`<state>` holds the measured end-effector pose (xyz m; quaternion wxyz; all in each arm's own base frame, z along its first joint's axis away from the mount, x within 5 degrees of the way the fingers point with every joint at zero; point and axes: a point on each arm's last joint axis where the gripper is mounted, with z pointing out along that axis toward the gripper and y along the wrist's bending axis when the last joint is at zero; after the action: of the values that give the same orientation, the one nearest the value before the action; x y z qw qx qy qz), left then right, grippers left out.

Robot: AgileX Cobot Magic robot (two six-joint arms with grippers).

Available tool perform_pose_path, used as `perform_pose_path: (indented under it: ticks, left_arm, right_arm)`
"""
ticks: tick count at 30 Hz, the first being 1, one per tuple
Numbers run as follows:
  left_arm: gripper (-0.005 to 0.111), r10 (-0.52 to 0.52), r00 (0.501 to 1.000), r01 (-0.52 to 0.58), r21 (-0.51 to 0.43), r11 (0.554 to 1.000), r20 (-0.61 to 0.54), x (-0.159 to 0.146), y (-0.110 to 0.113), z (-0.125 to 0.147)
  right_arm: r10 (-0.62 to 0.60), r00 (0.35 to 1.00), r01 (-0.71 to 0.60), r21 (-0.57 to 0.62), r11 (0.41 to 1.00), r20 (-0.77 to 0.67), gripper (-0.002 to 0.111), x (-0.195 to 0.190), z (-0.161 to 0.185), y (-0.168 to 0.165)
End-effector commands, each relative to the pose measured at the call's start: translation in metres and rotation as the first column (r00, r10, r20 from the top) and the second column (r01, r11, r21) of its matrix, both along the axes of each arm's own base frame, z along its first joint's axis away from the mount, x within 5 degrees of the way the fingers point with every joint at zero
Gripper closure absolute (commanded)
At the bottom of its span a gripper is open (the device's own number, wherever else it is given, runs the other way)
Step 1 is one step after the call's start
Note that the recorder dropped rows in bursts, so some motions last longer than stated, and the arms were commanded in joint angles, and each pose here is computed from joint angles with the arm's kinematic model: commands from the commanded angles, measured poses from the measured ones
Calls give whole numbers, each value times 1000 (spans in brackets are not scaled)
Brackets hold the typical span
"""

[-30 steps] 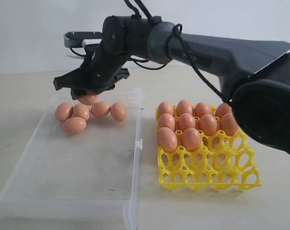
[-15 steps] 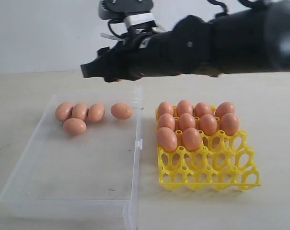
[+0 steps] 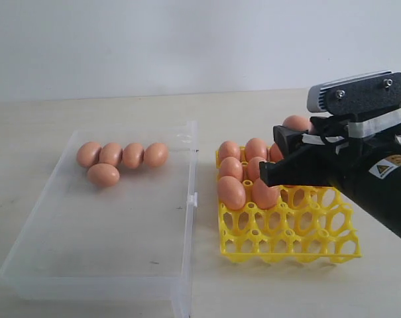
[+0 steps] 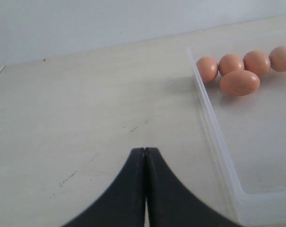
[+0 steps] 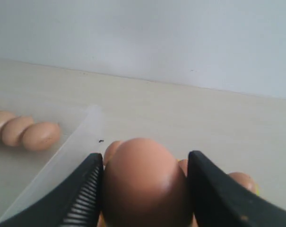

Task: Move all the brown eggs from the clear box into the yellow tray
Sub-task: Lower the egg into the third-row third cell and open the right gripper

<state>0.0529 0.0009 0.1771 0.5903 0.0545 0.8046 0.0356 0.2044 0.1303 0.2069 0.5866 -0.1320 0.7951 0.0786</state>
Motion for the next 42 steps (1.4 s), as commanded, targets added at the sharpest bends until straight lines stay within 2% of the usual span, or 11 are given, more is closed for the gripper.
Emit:
perform_pose_path:
  ticks: [1, 7, 10, 13, 21, 31, 42]
  left_arm:
    - [107, -4, 1000, 4, -6, 1000, 16, 0, 0, 2]
    - [107, -4, 1000, 4, -6, 1000, 16, 0, 0, 2]
    - [107, -4, 1000, 4, -6, 1000, 16, 0, 0, 2]
    - [107, -4, 1000, 4, -6, 1000, 16, 0, 0, 2]
    - [107, -4, 1000, 4, -6, 1000, 16, 0, 0, 2]
    - [107, -4, 1000, 4, -6, 1000, 16, 0, 0, 2]
    - [107, -4, 1000, 4, -6, 1000, 16, 0, 0, 2]
  right_arm:
    - [-48, 999, 48, -12, 999, 16, 108, 1, -2, -12]
    - [-99, 991, 96, -32, 995, -87, 108, 2, -28, -23]
    - [-83, 989, 72, -95, 993, -124, 108, 6, -43, -21]
    - [-115, 982, 100, -101, 990, -151, 108, 10, -50, -27]
    - [-136, 973, 129, -49, 990, -185, 108, 17, -55, -32]
    - [-52, 949, 30, -74, 997, -310, 108, 39, -65, -8]
    - [-104, 936, 91, -54, 994, -337, 108, 45, -71, -16]
